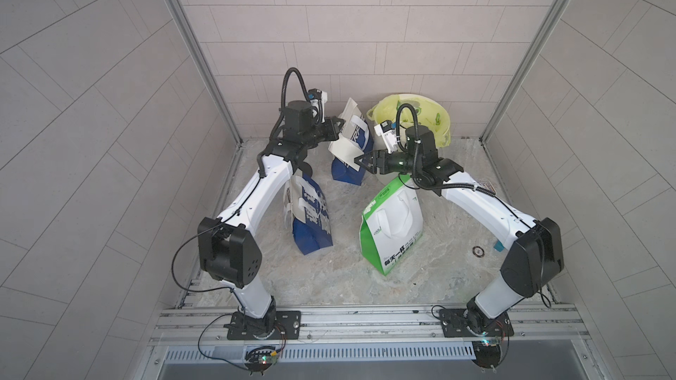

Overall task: Shred takeout receipts and throw away
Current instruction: Tear off the takeout receipt from the takeout bag.

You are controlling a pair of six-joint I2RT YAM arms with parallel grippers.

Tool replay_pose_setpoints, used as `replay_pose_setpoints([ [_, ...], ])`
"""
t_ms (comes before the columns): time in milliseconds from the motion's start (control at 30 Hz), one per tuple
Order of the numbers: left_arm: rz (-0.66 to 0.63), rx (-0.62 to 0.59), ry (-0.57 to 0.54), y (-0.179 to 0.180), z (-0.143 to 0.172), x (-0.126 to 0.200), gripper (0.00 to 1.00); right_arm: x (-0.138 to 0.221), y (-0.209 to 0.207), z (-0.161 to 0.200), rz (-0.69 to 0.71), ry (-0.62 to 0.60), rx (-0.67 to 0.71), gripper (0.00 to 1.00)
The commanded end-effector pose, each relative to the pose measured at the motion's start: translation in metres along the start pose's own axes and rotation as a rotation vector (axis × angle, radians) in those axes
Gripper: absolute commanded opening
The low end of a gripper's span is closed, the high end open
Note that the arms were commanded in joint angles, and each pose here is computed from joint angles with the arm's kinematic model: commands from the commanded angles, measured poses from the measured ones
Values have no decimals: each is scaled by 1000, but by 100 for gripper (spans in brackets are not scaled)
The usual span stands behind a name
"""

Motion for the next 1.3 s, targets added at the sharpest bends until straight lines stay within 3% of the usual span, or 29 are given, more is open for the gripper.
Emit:
replay_pose_setpoints([
  [0, 32, 50, -127, -14, -28, 23, 0, -1, 4, -11, 2, -13, -61, 70],
  [200, 10, 215, -150, -4, -32, 28, 0, -7, -5, -11, 53, -4, -96, 78],
  [400, 12, 364, -205, 10, -36, 38, 0, -13, -14, -10, 98, 12, -162, 80],
  [733, 54, 420, -205, 12, -31, 33, 0, -25, 3, -12, -56, 58, -194, 85],
  [900, 63, 425, -200, 13, -30, 29, 0, -22, 11, -17, -107, 40, -180, 78],
  [1267, 22, 416, -144, 21, -14, 24, 0, -6, 27, -30, -145, -48, -143, 47],
])
Point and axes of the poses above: each gripper's point midway between its finger pads, its own x axis back along the fingers, its own y axis along the line the jaws close on, z = x × y, the point moved 8 cm from there along x, back along the fingers, and after that the axes turned 6 degrees about -x, right-handed, at the moved point
